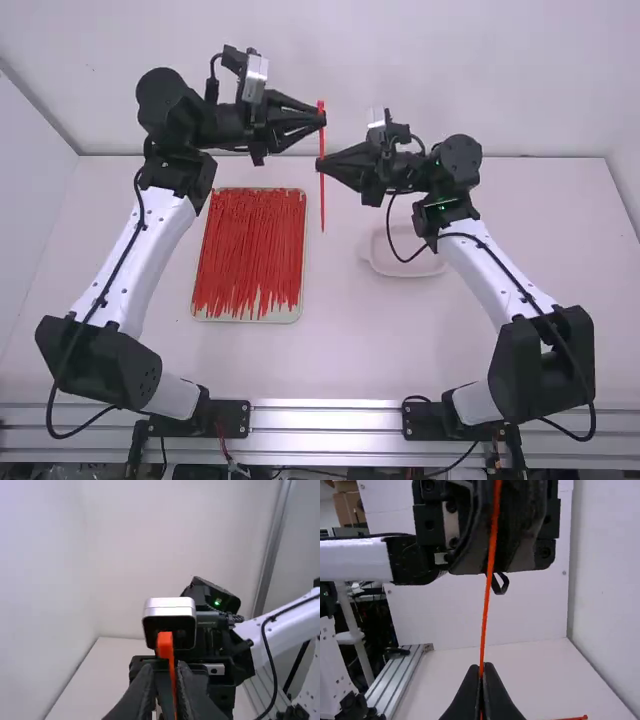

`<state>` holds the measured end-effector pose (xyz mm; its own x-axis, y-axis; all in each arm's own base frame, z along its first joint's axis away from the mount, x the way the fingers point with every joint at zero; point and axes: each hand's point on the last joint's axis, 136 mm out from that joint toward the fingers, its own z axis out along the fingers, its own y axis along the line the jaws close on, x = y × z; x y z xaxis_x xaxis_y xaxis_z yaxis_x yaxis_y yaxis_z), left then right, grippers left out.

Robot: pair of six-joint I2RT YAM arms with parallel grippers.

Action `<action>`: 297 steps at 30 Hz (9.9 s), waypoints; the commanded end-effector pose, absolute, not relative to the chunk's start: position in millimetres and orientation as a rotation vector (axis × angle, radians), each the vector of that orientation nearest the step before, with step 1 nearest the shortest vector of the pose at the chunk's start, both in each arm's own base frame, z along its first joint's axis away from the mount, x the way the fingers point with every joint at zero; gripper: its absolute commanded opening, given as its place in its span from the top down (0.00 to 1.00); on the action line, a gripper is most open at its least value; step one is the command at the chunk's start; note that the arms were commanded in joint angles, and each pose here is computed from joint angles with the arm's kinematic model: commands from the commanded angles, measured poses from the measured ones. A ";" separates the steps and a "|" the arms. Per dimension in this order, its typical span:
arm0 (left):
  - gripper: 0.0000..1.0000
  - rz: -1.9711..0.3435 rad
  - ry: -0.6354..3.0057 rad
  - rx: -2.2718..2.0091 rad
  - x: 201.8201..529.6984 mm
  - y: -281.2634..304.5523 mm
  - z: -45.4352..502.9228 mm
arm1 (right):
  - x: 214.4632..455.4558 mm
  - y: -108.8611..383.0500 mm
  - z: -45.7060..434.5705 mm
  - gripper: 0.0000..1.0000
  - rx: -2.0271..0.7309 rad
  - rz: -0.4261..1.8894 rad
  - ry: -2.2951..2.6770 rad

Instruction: Fasten the cable tie

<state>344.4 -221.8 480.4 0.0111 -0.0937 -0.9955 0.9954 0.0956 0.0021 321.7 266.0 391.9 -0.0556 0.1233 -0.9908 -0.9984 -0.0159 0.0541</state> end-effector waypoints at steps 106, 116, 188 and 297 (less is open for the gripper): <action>0.98 -1.047 1.342 0.610 414.4 -168.1 495.0 | 330.4 240.2 381.9 0.01 -1.211 1.143 1.047; 0.98 -1.036 1.380 0.519 430.7 -158.2 489.2 | 335.7 225.5 379.8 0.01 -1.292 0.961 0.910; 0.98 -1.869 2.129 -0.103 474.7 -192.3 367.0 | 275.0 263.3 312.4 0.40 -1.594 0.532 0.070; 0.98 -1.165 1.470 0.963 467.0 -224.8 313.5 | 348.6 244.4 318.9 1.00 -1.099 1.230 1.322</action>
